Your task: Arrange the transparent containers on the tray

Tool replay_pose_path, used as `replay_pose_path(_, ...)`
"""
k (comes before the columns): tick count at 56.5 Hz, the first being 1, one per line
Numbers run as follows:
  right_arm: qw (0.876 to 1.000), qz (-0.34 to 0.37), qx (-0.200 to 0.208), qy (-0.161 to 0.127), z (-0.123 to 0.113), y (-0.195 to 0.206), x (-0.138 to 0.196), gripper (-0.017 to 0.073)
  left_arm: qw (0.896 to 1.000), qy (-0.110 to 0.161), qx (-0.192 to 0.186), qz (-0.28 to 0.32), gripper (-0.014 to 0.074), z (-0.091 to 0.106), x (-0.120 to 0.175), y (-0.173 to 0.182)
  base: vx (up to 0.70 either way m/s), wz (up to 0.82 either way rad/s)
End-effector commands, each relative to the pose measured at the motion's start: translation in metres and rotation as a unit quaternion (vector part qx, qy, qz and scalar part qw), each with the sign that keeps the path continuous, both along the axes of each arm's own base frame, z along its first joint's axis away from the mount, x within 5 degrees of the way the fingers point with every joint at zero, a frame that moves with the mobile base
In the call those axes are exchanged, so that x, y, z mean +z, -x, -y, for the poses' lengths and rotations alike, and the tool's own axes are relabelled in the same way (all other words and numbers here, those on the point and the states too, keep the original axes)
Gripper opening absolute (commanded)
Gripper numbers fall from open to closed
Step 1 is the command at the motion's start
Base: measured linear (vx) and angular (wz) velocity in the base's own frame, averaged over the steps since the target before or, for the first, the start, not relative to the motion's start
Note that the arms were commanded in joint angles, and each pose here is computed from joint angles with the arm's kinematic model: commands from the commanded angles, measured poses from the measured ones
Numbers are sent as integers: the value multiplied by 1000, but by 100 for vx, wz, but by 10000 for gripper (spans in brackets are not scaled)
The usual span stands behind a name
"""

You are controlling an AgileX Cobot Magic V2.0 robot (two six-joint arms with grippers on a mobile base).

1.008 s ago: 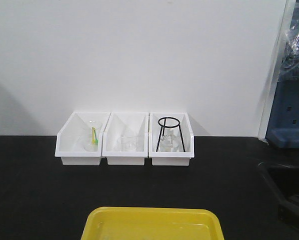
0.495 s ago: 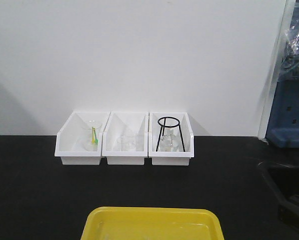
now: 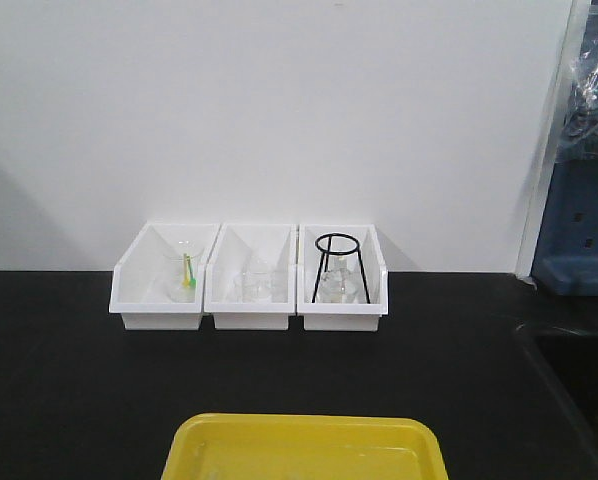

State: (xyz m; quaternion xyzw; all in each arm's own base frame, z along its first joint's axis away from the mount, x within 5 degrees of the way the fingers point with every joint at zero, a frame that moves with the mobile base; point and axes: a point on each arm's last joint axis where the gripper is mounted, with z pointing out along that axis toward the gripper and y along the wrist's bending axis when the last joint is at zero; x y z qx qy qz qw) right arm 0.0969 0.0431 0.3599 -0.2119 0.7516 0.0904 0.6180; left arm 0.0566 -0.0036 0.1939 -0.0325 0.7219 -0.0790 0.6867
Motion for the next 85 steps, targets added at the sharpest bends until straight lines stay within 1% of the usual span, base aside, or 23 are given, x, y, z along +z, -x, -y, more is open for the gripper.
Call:
replay_pose_path(1,996,74,-42,1,15,14,16,-11,999,10,-3,32,-7,1,-3,0,0,0)
replay_pose_path(4,993,91,-73,5,23,23,8,-11,999,10,-3,32,-7,1,-3,0,0,0)
replay_pose_path(8,989,97,-108,-3,30,32,-12,-11,999,10,-3,32,-7,1,-3,0,0,0)
replay_pose_path(10,987,98,-123,-16,32,36,-23,-11,999,10,-3,32,-7,1,-3,0,0,0)
replay_pose_path(12,985,97,-139,-23,35,39,-36,-11,999,10,-3,32,-7,1,-3,0,0,0)
replay_pose_path(18,976,92,-184,-65,40,47,-76,-11,999,10,-3,32,-7,1,-3,0,0,0)
replay_pose_path(22,971,83,-209,-81,43,51,-103,-11,999,10,-3,32,-7,1,-3,0,0,0)
replay_pose_path(24,969,80,-216,-83,44,52,-116,-11,999,10,-3,32,-7,1,-3,0,0,0)
replay_pose_path(27,970,72,-221,-73,45,49,-133,-11,999,10,-3,32,-7,1,-3,0,0,0)
replay_pose_path(31,973,49,-218,-60,45,44,-155,-11,999,10,-3,32,-7,1,-3,0,0,0)
replay_pose_path(35,974,48,-213,-60,44,41,-173,-11,999,10,-3,32,-7,1,-3,0,0,0)
replay_pose_path(37,974,50,-212,-67,43,40,-175,-11,999,10,-3,32,-7,1,-3,0,0,0)
replay_pose_path(40,974,41,-214,-70,44,41,-174,-11,999,10,-3,32,-7,1,-3,0,0,0)
replay_pose_path(85,974,35,-215,-67,44,41,-176,-11,999,10,-3,32,-7,1,-3,0,0,0)
